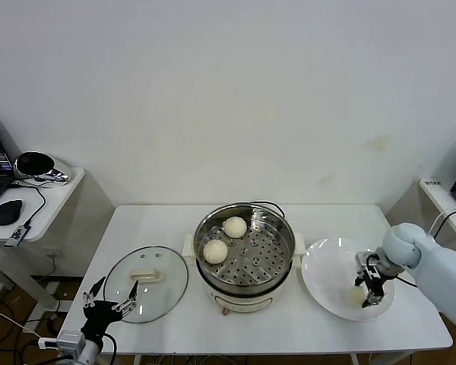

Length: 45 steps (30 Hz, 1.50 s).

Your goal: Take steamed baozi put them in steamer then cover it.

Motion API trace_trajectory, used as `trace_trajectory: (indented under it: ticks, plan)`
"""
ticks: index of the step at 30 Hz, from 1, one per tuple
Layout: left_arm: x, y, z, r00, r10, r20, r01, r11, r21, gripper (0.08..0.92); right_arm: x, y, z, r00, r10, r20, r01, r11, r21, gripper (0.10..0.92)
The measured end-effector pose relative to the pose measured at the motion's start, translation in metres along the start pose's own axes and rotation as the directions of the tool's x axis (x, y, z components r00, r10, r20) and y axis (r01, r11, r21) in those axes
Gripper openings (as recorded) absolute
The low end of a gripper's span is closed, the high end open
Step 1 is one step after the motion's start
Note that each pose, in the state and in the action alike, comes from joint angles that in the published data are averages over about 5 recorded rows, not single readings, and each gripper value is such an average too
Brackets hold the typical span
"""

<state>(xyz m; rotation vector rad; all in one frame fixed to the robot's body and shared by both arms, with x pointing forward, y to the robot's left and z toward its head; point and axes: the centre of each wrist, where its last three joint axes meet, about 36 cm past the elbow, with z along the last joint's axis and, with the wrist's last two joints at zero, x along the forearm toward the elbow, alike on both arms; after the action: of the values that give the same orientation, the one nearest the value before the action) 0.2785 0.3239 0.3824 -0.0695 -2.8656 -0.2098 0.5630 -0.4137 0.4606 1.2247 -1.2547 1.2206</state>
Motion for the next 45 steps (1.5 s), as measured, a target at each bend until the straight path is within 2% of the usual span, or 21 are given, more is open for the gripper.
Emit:
trace_trajectory:
  ticks: [6, 12, 19, 27, 31, 35, 45]
  plan:
    - [-0.001, 0.000, -0.002, 1.0000, 0.000, 0.007, 0.000, 1.000, 0.001, 0.823, 0.021, -0.005, 0.003, 1.000, 0.021, 0.008, -0.021, 1.000, -0.008, 0.526]
    - [-0.003, 0.000, -0.005, 0.9998, -0.004, 0.020, 0.004, 1.000, 0.003, 0.823, 0.067, -0.022, -0.001, 0.997, 0.070, 0.036, -0.070, 0.998, 0.005, 0.529]
    - [-0.003, -0.003, -0.006, 0.9997, -0.003, 0.026, 0.003, 1.000, 0.006, 0.823, 0.133, -0.060, -0.028, 0.980, 0.122, 0.159, -0.137, 0.987, 0.082, 0.529]
    - [0.000, 0.000, -0.009, 0.9992, -0.010, 0.037, 0.010, 1.000, 0.009, 0.823, 0.190, -0.105, -0.086, 0.950, 0.117, 0.289, -0.216, 0.916, 0.339, 0.534]
    - [0.003, 0.001, -0.011, 0.9989, -0.019, 0.043, 0.018, 1.000, 0.014, 0.823, 0.209, -0.119, -0.123, 0.943, 0.096, 0.319, -0.253, 0.827, 0.501, 0.534]
    - [0.005, 0.002, -0.012, 0.9984, -0.029, 0.048, 0.028, 0.999, 0.021, 0.823, 0.220, -0.127, -0.161, 0.945, 0.073, 0.318, -0.275, 0.703, 0.656, 0.537]
    - [0.005, 0.001, -0.017, 0.9966, -0.043, 0.070, 0.040, 0.998, 0.044, 0.823, 0.208, -0.125, -0.269, 0.965, 0.024, 0.260, -0.256, 0.280, 0.925, 0.543]
